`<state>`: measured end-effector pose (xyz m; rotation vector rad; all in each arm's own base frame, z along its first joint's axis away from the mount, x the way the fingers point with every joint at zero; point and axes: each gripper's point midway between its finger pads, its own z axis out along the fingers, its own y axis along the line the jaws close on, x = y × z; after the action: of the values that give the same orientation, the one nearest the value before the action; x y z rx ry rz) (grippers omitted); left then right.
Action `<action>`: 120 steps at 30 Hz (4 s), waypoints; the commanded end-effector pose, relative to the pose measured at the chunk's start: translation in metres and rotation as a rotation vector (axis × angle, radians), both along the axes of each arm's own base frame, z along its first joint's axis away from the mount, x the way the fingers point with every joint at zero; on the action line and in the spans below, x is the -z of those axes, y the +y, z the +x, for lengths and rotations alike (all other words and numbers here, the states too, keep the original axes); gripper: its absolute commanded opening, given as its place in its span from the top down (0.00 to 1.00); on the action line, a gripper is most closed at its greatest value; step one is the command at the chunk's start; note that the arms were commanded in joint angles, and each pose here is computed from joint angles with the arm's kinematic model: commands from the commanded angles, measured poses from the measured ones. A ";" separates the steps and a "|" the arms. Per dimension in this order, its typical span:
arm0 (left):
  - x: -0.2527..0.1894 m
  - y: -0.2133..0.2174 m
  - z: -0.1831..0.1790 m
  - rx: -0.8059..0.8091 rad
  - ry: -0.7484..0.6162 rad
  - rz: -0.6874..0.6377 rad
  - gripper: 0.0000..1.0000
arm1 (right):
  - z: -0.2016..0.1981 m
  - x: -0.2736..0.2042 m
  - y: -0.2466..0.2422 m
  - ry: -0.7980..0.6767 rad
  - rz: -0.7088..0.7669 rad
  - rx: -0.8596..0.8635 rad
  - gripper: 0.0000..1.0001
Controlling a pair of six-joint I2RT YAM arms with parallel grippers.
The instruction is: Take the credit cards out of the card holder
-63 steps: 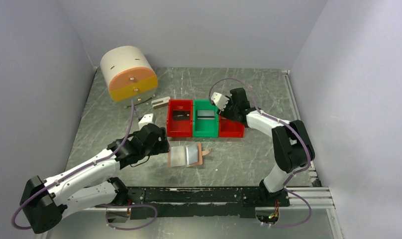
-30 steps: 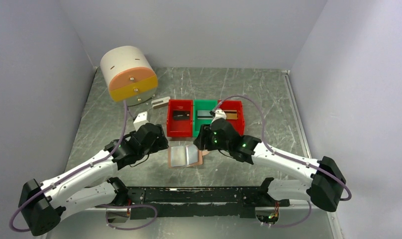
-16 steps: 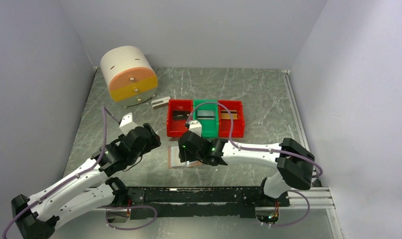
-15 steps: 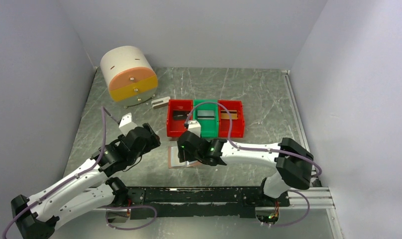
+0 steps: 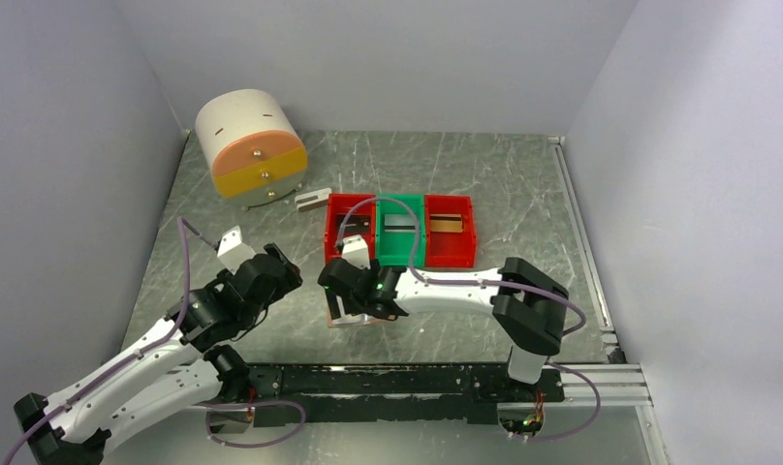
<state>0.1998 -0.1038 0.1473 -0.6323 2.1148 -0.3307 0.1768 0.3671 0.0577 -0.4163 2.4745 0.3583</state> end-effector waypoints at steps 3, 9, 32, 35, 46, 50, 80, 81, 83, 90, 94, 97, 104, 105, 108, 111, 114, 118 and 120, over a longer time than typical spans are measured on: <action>0.002 0.017 -0.002 -0.067 -0.009 0.022 0.16 | 0.005 0.011 -0.002 -0.026 -0.102 0.011 0.17; 0.001 0.022 -0.004 -0.085 -0.019 0.019 0.16 | 0.005 0.026 -0.001 -0.014 -0.145 0.003 0.20; 0.003 0.017 -0.002 -0.058 -0.011 0.033 0.16 | -0.001 0.038 0.005 0.068 -0.045 0.017 0.44; 0.005 0.014 -0.001 -0.047 -0.006 0.036 0.16 | -0.001 0.038 0.006 0.112 0.016 0.023 0.46; 0.006 -0.011 0.007 0.072 -0.009 0.038 0.14 | 0.002 0.044 -0.003 0.260 0.227 0.058 0.60; 0.013 -0.028 0.010 0.142 0.015 0.031 0.13 | 0.001 0.044 -0.008 0.302 0.333 0.082 0.61; 0.047 -0.149 0.020 0.690 0.188 -0.426 0.24 | -0.003 0.048 -0.030 0.359 0.485 0.158 0.61; 0.050 -0.148 0.020 0.677 0.194 -0.426 0.23 | -0.004 0.048 -0.031 0.358 0.489 0.159 0.61; 0.052 -0.146 0.022 0.655 0.196 -0.427 0.23 | -0.004 0.047 -0.032 0.355 0.496 0.164 0.62; 0.068 -0.154 0.016 0.674 0.267 -0.475 0.27 | -0.006 0.048 -0.033 0.369 0.534 0.174 0.62; 0.074 -0.155 0.016 0.654 0.277 -0.498 0.29 | -0.007 0.050 -0.035 0.384 0.553 0.190 0.63; 0.078 -0.152 0.015 0.630 0.289 -0.494 0.30 | -0.008 0.050 -0.036 0.395 0.574 0.195 0.63; 0.079 -0.168 0.009 0.726 0.302 -0.570 0.40 | -0.005 0.043 -0.038 0.381 0.623 0.199 0.62; 0.078 -0.171 0.008 0.735 0.302 -0.586 0.42 | -0.005 0.042 -0.038 0.379 0.620 0.196 0.62; 0.073 -0.173 0.010 0.740 0.279 -0.613 0.48 | -0.004 0.041 -0.040 0.373 0.619 0.201 0.61; 0.070 -0.172 0.013 0.732 0.264 -0.601 0.51 | -0.005 0.038 -0.043 0.360 0.626 0.203 0.58; 0.066 -0.172 0.014 0.738 0.253 -0.592 0.52 | -0.003 0.029 -0.046 0.335 0.636 0.198 0.51; 0.063 -0.177 0.013 0.776 0.246 -0.609 0.52 | -0.001 0.019 -0.053 0.302 0.621 0.202 0.43; 0.061 -0.181 0.012 0.806 0.241 -0.626 0.53 | -0.002 0.016 -0.059 0.289 0.618 0.211 0.42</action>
<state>0.2080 -0.2746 0.0692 -0.2072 2.4933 -1.3560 0.1720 0.3252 0.0422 0.1481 2.4802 1.1940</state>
